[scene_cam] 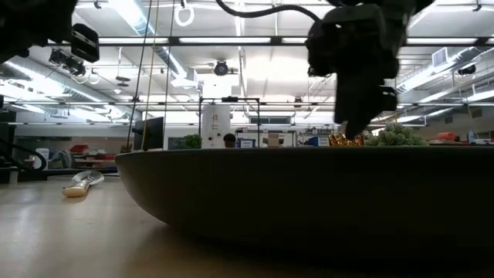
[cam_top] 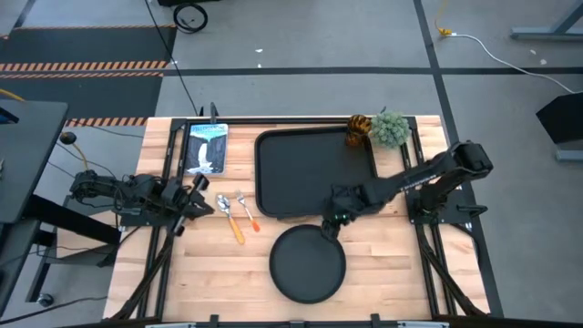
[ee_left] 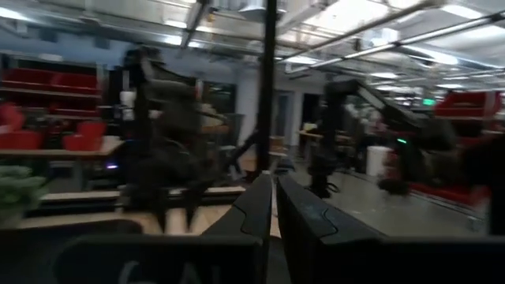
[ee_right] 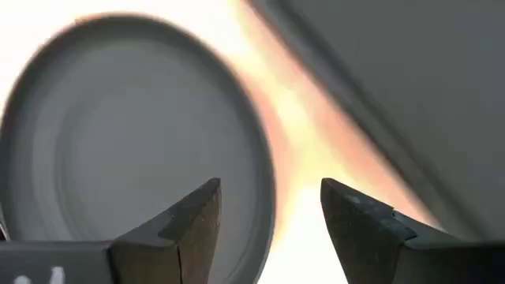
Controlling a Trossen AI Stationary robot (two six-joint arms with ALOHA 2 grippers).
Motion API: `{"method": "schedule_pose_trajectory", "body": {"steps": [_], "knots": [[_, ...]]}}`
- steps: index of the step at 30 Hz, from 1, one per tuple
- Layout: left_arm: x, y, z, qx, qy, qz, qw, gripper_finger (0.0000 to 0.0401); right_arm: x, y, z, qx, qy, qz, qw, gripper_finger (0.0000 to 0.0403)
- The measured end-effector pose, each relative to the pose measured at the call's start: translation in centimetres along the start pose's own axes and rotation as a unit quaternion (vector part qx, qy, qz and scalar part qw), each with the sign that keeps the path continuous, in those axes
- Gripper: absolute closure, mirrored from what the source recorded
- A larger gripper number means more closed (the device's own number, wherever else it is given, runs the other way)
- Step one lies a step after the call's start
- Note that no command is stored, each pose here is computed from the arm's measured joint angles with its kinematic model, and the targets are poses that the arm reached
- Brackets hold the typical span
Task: Pick and place plate/cup/fork/spoon on tray
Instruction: Put the black plate on the black serving tray to the bottom of the brown cup
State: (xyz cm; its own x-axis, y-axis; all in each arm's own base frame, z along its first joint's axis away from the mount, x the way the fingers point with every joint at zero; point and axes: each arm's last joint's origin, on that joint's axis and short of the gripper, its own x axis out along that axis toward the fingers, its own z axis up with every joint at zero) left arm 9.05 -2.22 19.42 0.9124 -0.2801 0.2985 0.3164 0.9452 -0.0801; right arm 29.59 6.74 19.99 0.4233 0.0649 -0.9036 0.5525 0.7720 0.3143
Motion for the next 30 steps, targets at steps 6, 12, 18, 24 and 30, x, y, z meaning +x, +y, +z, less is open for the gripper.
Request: {"method": "schedule_pose_trajectory", "body": {"steps": [6, 12, 18, 24, 30], "knots": [[-0.1, 0.7, 0.0, 0.0, -0.008, 0.128, 0.992, 0.0372, 0.2, 1.3, -2.8, 0.02, 0.019, -0.008, 1.0, 0.0179], [0.0, 0.9, -0.4, -0.006, 0.007, 0.157, 0.987, 0.0373, 1.2, 0.6, -5.5, 0.035, 0.04, -0.04, 0.998, 0.0179], [0.6, 0.7, -1.5, -0.089, 0.057, 0.107, 0.989, 0.0382, 2.2, 0.4, -7.4, 0.059, 0.038, -0.022, 0.997, 0.0179], [1.3, 0.7, -3.1, -0.144, 0.137, 0.085, 0.976, 0.0365, 2.5, 0.3, -8.3, 0.069, 0.017, -0.028, 0.997, 0.0179], [1.7, 0.8, -4.5, -0.193, 0.196, 0.093, 0.957, 0.0292, 2.5, 0.4, -8.5, 0.074, 0.014, -0.028, 0.997, 0.0195]]}}
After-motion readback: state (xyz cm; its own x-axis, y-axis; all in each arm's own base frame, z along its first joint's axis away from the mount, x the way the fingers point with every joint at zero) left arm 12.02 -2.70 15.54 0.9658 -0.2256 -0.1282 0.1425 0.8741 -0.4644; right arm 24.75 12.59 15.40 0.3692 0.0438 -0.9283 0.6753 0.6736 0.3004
